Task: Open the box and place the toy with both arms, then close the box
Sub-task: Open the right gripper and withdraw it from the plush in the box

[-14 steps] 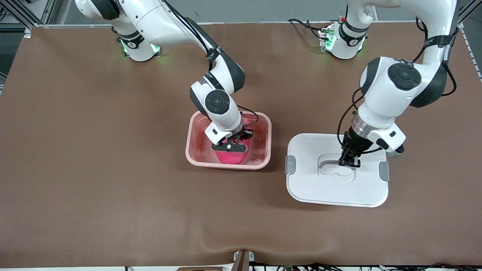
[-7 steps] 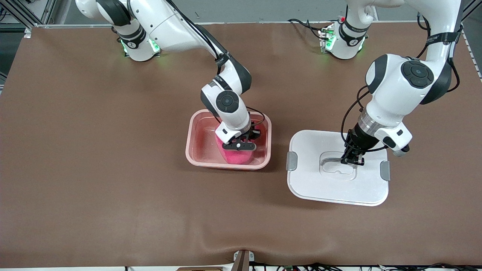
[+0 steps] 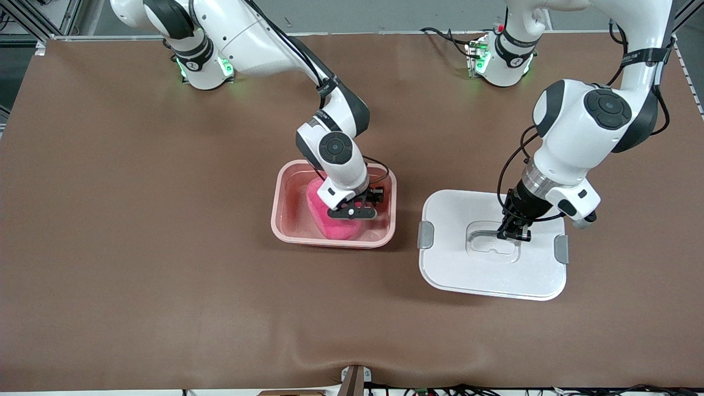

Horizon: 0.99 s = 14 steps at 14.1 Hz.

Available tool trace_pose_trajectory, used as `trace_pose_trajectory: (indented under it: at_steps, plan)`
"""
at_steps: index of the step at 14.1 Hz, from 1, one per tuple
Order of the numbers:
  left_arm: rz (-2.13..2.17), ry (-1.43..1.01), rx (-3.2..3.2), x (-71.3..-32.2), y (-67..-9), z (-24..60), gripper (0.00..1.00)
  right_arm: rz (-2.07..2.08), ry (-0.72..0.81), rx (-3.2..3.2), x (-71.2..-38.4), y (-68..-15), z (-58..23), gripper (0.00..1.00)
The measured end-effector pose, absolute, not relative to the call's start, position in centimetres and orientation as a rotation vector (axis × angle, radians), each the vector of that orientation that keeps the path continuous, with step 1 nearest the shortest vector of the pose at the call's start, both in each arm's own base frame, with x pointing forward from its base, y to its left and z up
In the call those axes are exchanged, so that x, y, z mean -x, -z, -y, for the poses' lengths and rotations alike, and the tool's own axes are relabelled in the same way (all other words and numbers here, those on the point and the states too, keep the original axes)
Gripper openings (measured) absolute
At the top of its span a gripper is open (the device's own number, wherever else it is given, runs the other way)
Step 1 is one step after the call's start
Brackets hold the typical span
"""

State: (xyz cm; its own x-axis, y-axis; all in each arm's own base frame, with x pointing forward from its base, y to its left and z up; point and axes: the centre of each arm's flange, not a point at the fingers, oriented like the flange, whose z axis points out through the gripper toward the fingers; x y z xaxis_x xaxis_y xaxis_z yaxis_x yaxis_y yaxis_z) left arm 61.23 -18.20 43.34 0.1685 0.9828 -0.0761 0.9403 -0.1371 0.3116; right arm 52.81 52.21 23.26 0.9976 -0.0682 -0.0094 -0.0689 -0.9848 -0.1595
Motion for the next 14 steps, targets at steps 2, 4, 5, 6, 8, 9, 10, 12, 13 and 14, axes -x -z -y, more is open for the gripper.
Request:
trace_pose_trajectory:
  at_steps: [2,4,5,6,8,9,10,12,13,14]
  plan:
    - [-1.847,-0.21,-2.163,-61.2,-43.2,18.2,0.07,-0.112,-0.006,2.993,-53.4,-23.9,-51.5,0.98]
    - [-1.847,-0.209,-2.163,-61.2,-43.2,18.2,0.07,-0.124,-0.003,3.003,-54.0,-25.1,-50.8,1.0]
    - [-1.847,-0.209,-2.163,-61.2,-43.2,18.2,0.07,-0.13,0.006,3.0,-54.3,-26.0,-50.6,1.0]
    - [-1.847,-0.21,-2.163,-61.2,-43.2,18.2,0.07,-0.136,0.019,2.992,-54.7,-27.0,-50.3,1.0]
    - [-1.846,-0.21,-2.162,-61.2,-43.2,18.2,0.07,-0.153,0.053,2.969,-55.5,-29.7,-49.7,1.0]
    - [-1.846,-0.211,-2.162,-61.2,-43.2,18.2,0.07,-0.165,0.073,2.956,-56.0,-31.2,-49.1,1.0]
    - [-1.846,-0.211,-2.162,-61.2,-43.2,18.2,0.07,-0.181,0.084,2.947,-56.5,-32.8,-48.4,1.0]
    - [-1.845,-0.212,-2.161,-61.2,-43.2,18.2,0.07,-0.223,0.076,2.944,-57.7,-36.0,-46.2,1.0]
    - [-1.845,-0.212,-2.16,-61.2,-43.2,18.2,0.07,-0.255,0.061,2.949,-58.4,-37.6,-44.5,1.0]
    - [-1.845,-0.212,-2.16,-61.2,-43.2,18.2,0.07,-0.296,0.039,2.955,-59.3,-39.2,-42.3,1.0]
